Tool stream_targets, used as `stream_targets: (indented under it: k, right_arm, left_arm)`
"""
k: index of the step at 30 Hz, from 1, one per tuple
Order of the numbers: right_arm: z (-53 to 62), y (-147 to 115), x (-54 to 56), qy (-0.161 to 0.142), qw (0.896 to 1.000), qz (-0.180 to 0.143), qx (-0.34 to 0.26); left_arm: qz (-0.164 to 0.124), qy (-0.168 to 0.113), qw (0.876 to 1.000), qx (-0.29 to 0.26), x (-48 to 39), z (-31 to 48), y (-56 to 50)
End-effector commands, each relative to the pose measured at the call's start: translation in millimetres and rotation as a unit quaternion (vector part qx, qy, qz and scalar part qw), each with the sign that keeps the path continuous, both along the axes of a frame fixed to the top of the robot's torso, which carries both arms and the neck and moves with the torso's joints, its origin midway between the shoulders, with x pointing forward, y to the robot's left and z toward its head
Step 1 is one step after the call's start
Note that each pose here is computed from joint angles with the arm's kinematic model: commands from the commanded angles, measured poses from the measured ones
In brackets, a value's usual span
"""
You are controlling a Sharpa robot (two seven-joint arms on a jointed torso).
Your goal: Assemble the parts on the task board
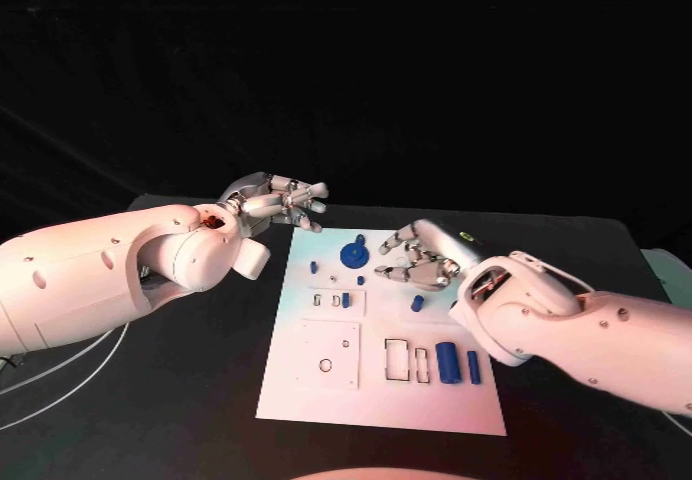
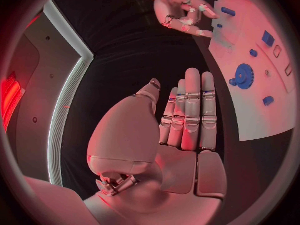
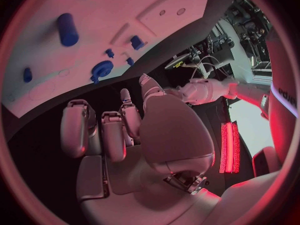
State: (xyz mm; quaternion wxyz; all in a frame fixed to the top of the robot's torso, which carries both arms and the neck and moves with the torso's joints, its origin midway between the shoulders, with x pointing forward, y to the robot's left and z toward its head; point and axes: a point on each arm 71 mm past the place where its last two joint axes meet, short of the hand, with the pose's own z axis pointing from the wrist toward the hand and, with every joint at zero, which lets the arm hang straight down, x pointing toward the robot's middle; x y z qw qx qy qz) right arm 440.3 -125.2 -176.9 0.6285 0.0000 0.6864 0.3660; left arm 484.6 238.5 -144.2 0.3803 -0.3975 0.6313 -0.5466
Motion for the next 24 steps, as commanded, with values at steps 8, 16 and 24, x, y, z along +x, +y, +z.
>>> stream_targets:
  k: [8,16,24]
  right_arm:
    - [25.2,-70.0,13.8,0.163,0.974,-0.045,0.149]
    - [30.7,-99.7,19.4,0.159,0.973,-0.079,0.15]
    - [32.0,-113.3,22.1,0.146,0.974,-0.097,0.145]
  left_arm:
    - [-0.106,0.093,0.957,0.255,5.9,-30.1,-15.1]
    - [-0.115,0.075,0.899,0.417,11.9,-31.0,-27.4]
    - [-0.122,0.073,0.858,0.494,17.8,-30.2,-42.6]
